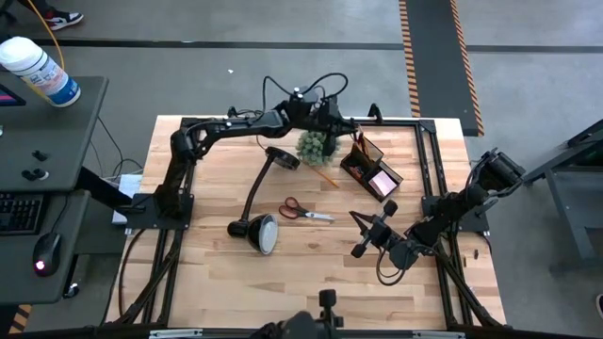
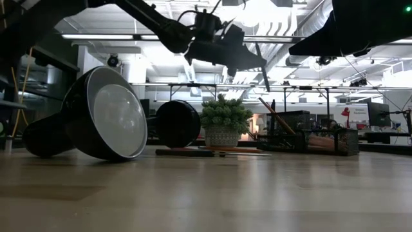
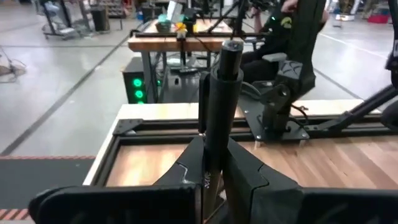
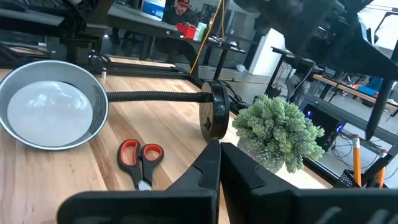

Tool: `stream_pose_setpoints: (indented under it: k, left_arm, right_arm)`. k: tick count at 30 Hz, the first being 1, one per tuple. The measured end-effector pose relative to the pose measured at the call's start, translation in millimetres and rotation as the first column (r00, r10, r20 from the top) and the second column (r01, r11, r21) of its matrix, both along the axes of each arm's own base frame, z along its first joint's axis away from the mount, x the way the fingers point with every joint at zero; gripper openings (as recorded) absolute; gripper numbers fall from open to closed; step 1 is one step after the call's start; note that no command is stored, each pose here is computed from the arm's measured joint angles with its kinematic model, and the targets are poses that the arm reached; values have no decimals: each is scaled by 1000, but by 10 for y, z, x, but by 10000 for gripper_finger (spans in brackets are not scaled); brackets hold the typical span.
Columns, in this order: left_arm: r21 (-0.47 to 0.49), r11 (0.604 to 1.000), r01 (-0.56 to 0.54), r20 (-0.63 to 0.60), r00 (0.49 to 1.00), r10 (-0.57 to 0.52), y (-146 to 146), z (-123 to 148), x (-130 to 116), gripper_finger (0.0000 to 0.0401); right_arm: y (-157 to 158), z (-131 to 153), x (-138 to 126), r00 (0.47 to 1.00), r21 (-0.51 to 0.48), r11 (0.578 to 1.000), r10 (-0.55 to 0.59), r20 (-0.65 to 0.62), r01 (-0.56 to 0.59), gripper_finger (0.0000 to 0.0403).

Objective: Pick and place office supplies into organizer
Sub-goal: Put the pen into the top left section of the desk organizer

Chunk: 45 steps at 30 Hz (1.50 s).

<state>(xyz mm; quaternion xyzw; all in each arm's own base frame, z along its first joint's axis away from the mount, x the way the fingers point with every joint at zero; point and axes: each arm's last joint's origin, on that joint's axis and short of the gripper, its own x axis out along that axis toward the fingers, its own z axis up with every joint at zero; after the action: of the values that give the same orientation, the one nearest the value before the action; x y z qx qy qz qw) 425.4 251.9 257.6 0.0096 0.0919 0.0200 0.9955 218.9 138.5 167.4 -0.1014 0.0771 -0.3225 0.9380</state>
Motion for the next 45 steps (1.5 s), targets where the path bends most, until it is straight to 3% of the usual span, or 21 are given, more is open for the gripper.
stream_pose_setpoints:
  k: [18, 23, 33, 45]
  left_arm:
    - [45, 999, 26, -2, 1000, -26, 215, -184, 288, 14]
    - [26, 999, 24, -31, 999, -23, 258, -343, 353, 14]
    - [75, 997, 6, -68, 998, 0, 280, -414, 376, 14]
    - [26, 1000, -17, -71, 997, 19, 283, -419, 374, 32]
  right_arm:
    - [-1, -8, 0, 1000, -5, 1000, 6, -9, -6, 1]
    - [-1, -8, 0, 1000, -2, 1000, 6, -8, -6, 1]
    - [-1, -8, 0, 1000, -1, 1000, 6, -7, -6, 1]
    - [1, -9, 2, 1000, 5, 1000, 16, -7, -16, 1]
